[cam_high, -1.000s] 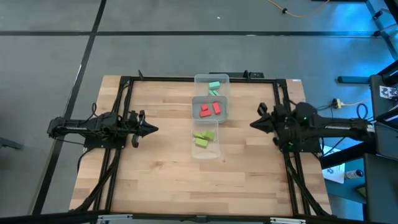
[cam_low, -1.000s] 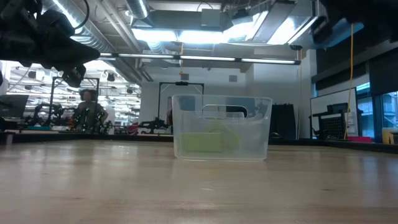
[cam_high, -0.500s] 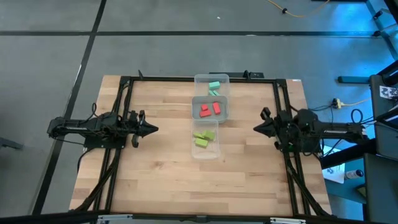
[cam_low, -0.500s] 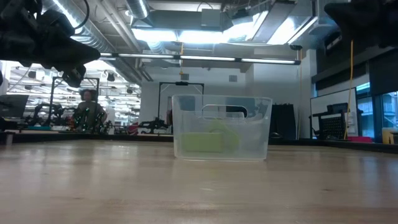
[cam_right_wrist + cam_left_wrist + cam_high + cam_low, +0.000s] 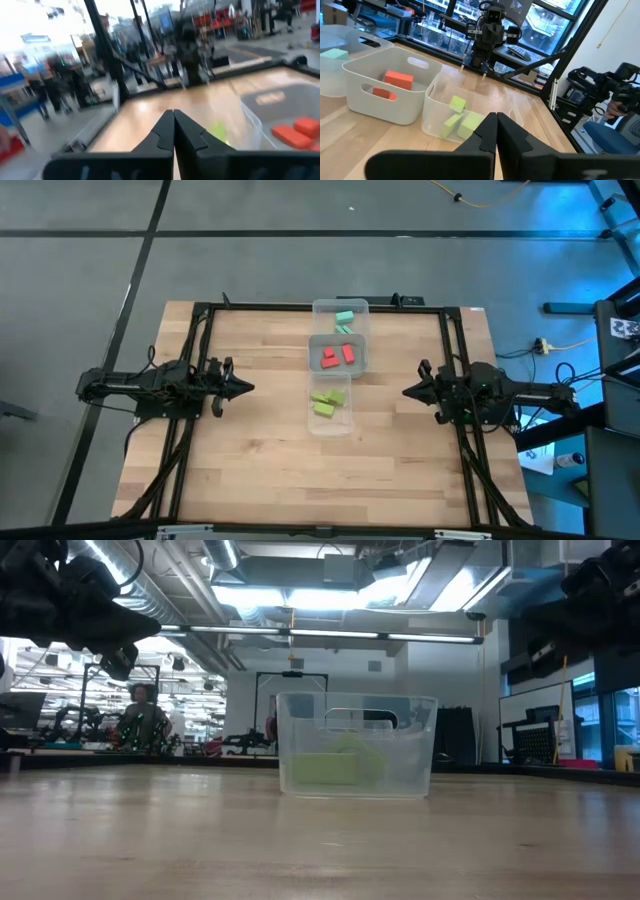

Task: Sort & place blocks by color
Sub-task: Return to Home Position

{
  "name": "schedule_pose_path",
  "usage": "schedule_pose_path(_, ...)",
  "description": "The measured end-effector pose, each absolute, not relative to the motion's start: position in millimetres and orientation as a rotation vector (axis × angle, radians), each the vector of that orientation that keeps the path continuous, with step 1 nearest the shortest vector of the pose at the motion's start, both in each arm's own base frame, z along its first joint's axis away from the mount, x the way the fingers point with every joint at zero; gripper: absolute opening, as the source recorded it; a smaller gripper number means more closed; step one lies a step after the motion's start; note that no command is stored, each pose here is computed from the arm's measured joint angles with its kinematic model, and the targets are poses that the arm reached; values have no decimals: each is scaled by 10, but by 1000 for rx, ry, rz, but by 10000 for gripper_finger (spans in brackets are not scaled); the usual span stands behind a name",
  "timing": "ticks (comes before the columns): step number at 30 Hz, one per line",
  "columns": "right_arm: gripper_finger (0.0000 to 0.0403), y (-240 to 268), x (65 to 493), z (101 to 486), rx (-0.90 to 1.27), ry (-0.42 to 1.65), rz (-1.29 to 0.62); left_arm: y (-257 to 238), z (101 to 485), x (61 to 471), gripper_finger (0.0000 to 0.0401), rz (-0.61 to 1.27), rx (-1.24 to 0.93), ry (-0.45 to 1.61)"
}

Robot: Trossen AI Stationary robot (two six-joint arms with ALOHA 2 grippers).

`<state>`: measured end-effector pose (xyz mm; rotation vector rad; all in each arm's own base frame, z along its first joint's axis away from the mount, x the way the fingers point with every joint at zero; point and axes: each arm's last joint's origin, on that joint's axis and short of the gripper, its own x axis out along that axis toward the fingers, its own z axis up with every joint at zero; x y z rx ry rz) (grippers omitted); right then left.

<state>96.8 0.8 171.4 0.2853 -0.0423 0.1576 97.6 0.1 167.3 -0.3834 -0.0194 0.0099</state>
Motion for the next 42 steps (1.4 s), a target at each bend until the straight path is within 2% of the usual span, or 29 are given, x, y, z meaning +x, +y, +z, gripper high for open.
schedule_pose_path(5, 0, 3, 985, 1686, 200, -17, 140, 1, 1673, 976, 7, 10, -383, -20)
schedule_pose_path(17, 22, -8, 993, 1676, 202, -7, 99, 1, 1673, 976, 24, 10, -383, -19)
schedule_pose_path(35, 20, -8, 992, 1677, 199, -8, 99, 1, 1673, 976, 1, 10, -383, -19)
schedule_pose_path(42, 20, -8, 992, 1677, 199, -8, 99, 1, 1673, 976, 8, 9, -383, -19)
